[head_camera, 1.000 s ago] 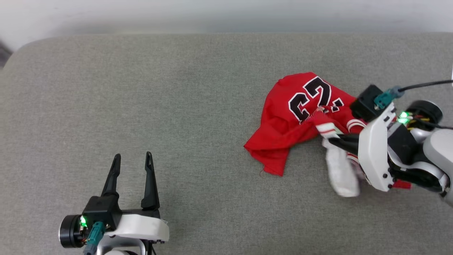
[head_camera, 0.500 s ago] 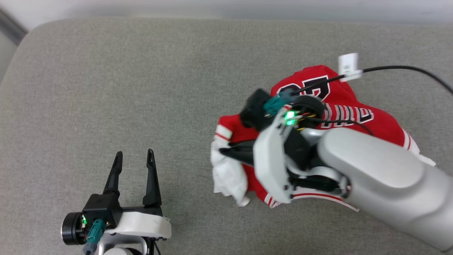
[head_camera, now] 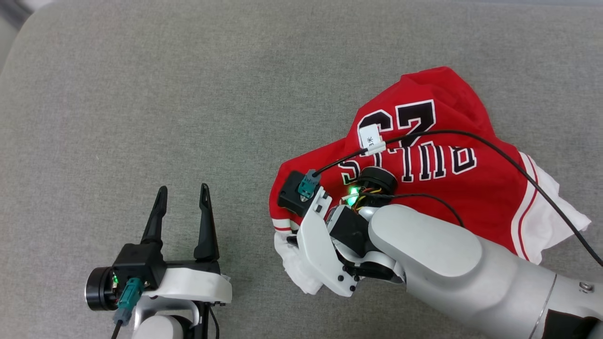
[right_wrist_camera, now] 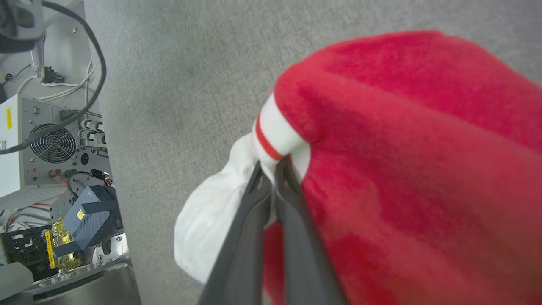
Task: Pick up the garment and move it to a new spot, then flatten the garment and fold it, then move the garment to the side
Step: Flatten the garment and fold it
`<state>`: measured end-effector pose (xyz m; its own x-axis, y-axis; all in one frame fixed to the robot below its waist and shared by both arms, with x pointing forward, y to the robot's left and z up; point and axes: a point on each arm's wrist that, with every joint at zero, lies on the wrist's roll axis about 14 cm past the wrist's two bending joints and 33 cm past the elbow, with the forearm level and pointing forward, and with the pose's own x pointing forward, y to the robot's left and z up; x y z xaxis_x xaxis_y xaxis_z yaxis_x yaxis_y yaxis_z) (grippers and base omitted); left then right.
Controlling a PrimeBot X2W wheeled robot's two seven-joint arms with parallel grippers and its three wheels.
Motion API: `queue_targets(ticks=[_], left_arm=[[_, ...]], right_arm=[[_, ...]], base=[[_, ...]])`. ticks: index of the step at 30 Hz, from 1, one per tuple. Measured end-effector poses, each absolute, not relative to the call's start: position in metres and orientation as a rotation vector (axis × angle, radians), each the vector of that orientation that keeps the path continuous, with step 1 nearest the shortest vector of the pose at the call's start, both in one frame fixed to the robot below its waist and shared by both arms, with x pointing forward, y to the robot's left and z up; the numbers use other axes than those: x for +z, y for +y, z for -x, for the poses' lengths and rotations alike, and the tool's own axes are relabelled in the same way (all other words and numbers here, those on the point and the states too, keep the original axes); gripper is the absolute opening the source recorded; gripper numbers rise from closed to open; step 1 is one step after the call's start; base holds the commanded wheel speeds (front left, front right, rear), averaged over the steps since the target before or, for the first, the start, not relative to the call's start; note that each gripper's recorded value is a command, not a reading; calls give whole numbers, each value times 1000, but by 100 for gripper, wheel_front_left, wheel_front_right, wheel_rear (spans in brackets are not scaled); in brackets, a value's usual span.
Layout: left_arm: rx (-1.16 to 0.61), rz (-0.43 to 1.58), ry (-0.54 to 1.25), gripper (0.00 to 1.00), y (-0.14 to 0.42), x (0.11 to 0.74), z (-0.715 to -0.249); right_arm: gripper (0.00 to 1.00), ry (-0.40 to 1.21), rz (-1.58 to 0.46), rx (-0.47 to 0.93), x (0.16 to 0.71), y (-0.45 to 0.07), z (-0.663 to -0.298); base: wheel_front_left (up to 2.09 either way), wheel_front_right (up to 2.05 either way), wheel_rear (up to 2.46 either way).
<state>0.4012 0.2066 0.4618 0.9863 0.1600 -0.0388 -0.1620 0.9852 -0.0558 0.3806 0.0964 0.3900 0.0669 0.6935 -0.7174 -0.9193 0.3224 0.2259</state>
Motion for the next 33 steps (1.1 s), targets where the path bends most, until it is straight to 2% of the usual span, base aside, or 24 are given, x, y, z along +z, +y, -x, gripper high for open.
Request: queue_targets(ticks=[1, 2, 3, 4, 9, 13, 18, 23, 27, 33], left_arm=[[162, 57, 32, 100, 207, 463, -401], [160, 55, 27, 100, 207, 464, -401], [156, 52, 22, 100, 206, 466, -401], [153, 52, 16, 100, 206, 468, -401], [144, 42, -14, 100, 205, 480, -394], [130, 32, -42, 100, 203, 490, -389], [107, 24, -82, 100, 197, 504, -384], [88, 20, -103, 100, 192, 511, -378], [70, 19, -114, 100, 186, 515, -376], [52, 19, -132, 100, 181, 521, -370]], right_arm=[[5, 843, 312, 1243, 392, 97, -381], [44, 817, 298, 1239, 396, 98, -383], [97, 790, 291, 1235, 401, 98, -385], [100, 754, 280, 1233, 409, 100, -388], [100, 486, 207, 1213, 464, 101, -408], [100, 288, 156, 1137, 505, 77, -430], [100, -32, 101, 942, 571, 24, -471], [100, -173, 95, 684, 598, -48, -492], [100, -282, 78, 513, 618, -93, -483], [100, -341, 45, 315, 611, -139, -443]], base=[[0, 0, 0], [0, 0, 0], [0, 0, 0], [0, 0, 0], [0, 0, 0], [0, 0, 0], [0, 0, 0], [0, 0, 0], [0, 0, 0], [0, 0, 0]])
